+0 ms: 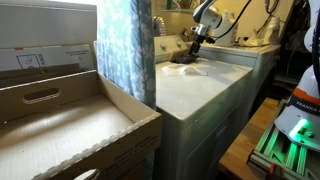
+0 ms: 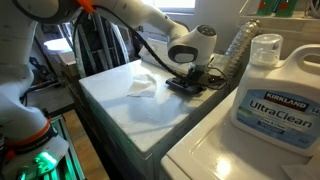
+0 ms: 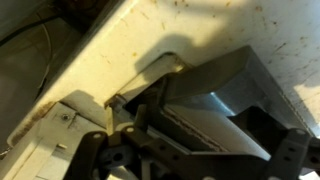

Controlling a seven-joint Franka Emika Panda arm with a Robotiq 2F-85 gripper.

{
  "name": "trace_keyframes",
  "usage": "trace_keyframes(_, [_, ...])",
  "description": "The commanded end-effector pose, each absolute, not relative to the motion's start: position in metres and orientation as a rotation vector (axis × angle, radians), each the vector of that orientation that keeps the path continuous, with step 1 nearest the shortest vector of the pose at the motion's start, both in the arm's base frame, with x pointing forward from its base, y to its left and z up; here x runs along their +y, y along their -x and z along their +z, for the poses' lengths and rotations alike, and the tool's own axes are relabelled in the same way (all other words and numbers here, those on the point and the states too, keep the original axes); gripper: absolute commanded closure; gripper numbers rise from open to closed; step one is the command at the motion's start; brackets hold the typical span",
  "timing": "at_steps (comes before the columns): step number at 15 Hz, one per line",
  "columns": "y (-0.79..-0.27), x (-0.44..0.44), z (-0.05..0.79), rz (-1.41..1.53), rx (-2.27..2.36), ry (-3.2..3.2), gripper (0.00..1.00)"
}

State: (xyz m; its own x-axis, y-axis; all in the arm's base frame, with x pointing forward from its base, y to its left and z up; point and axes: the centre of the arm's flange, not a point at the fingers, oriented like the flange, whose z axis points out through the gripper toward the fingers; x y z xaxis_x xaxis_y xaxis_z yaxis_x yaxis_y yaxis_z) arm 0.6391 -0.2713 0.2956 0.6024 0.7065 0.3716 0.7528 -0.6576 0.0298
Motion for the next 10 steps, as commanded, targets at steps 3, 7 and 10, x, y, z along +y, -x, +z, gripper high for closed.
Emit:
trace_keyframes(3, [-0.658,-0.261,0.269,-0.666,-1.117,2.827,0.00])
trace_keyframes(7, [-0.669,-0.259,0.263,-0.739,-1.061,2.907,0.00])
trace_keyframes(10, [-0.665,-0.261,0.275,-0.744,-1.032,2.889,0.00])
